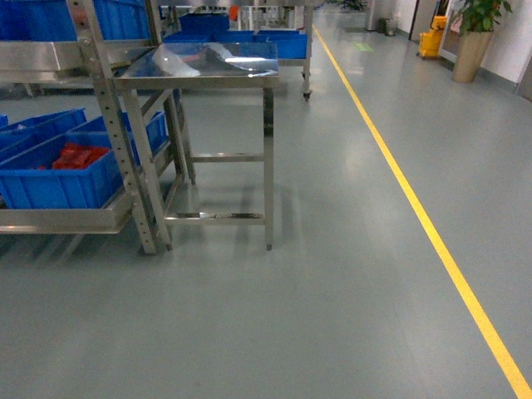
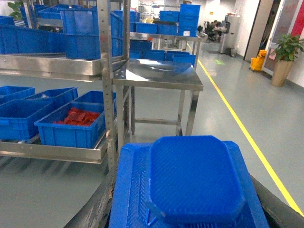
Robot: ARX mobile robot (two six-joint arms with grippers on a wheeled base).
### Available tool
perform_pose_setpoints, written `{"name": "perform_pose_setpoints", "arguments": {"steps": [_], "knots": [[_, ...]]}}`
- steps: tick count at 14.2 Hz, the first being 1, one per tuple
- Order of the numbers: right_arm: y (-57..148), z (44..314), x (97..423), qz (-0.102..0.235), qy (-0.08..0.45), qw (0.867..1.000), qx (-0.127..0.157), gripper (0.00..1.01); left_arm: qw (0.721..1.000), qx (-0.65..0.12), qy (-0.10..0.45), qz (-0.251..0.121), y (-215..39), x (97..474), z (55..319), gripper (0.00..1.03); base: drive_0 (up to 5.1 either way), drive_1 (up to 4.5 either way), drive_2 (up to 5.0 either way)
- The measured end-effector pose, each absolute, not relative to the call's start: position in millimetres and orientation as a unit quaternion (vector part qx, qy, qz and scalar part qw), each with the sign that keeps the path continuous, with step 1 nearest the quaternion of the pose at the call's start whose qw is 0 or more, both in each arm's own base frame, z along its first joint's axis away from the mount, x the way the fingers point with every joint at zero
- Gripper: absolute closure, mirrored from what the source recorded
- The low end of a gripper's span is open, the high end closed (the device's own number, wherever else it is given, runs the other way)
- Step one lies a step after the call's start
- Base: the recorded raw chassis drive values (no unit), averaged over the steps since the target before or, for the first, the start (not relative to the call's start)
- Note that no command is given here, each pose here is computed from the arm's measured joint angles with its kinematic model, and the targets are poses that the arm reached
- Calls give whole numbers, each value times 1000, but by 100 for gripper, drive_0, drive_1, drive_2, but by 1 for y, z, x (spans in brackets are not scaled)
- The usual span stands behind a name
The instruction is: Pick blue part to blue bin on bottom shelf
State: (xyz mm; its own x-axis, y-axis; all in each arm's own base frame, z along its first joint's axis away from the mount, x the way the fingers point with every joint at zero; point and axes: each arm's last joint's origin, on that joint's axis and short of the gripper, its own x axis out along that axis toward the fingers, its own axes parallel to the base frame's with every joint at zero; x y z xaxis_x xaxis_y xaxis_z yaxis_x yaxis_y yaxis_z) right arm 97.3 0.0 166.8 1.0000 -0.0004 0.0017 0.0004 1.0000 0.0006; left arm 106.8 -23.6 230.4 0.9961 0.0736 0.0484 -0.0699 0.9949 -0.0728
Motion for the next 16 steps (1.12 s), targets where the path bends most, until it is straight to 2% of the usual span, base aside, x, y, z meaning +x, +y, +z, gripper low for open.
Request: {"name": "perform_pose_setpoints", "arguments": {"steps": [16], "knots": [[0,167,97,0,0,1000,0,3,999,-34,-22,36,-24,107,230,59,-2,409,-413]]}}
